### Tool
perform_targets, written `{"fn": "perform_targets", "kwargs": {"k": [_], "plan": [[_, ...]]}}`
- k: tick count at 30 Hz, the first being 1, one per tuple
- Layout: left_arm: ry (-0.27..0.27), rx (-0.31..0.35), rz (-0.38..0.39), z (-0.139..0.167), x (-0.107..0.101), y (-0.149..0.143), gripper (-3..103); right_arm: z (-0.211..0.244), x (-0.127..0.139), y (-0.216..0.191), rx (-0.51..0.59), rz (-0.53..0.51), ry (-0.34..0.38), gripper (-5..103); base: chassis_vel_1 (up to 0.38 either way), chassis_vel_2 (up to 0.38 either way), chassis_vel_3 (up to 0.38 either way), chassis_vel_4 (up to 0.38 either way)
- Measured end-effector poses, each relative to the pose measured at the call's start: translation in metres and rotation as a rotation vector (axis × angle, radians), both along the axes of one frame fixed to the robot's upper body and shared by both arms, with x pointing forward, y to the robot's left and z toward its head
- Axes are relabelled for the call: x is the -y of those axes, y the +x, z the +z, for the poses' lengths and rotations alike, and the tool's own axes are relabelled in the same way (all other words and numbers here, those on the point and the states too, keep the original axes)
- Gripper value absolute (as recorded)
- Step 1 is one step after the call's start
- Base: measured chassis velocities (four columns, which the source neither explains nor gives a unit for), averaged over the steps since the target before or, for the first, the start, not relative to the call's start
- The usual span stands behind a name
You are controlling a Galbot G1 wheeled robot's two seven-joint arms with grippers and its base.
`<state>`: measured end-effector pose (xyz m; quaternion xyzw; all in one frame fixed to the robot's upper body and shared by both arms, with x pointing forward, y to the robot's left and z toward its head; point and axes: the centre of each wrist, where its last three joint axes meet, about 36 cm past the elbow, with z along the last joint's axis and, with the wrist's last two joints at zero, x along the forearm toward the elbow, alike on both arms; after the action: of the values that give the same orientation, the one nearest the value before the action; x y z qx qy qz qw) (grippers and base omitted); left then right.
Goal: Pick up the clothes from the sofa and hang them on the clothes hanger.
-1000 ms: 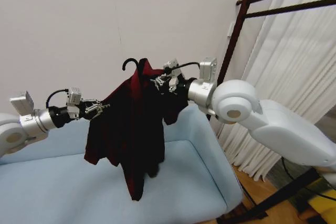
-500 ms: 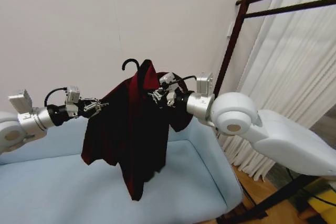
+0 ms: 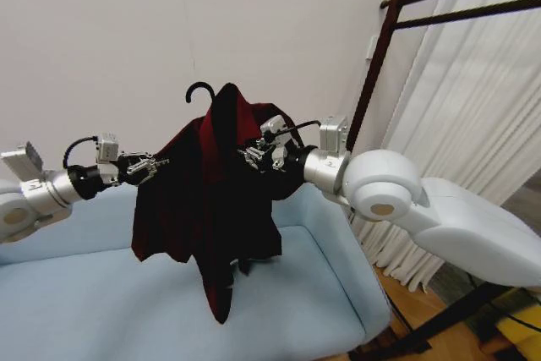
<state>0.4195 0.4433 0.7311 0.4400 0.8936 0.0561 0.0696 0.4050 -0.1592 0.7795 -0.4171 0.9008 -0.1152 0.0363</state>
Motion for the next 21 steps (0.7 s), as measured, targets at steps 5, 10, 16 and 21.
{"fn": "perform_targets", "kwargs": {"k": [5, 10, 16, 21], "plan": [[-0.011, 0.006, 0.028, -0.005, -0.001, 0.001, 2, 0.000, 0.001, -0.015, -0.001, 0.021, -0.006, 58, 0.000, 0.000, 0.000, 0.000], [-0.019, 0.010, 0.046, -0.005, -0.002, 0.001, 2, -0.003, -0.002, -0.032, -0.006, 0.043, -0.017, 69, 0.000, 0.000, 0.000, 0.000], [0.008, 0.014, 0.018, -0.006, -0.013, 0.004, 2, 0.012, 0.008, -0.019, 0.009, 0.016, -0.005, 90, 0.000, 0.000, 0.000, 0.000], [0.041, 0.020, 0.019, -0.011, -0.020, 0.007, 2, 0.039, 0.028, 0.005, 0.005, 0.083, -0.005, 100, 0.000, 0.000, 0.000, 0.000]]}}
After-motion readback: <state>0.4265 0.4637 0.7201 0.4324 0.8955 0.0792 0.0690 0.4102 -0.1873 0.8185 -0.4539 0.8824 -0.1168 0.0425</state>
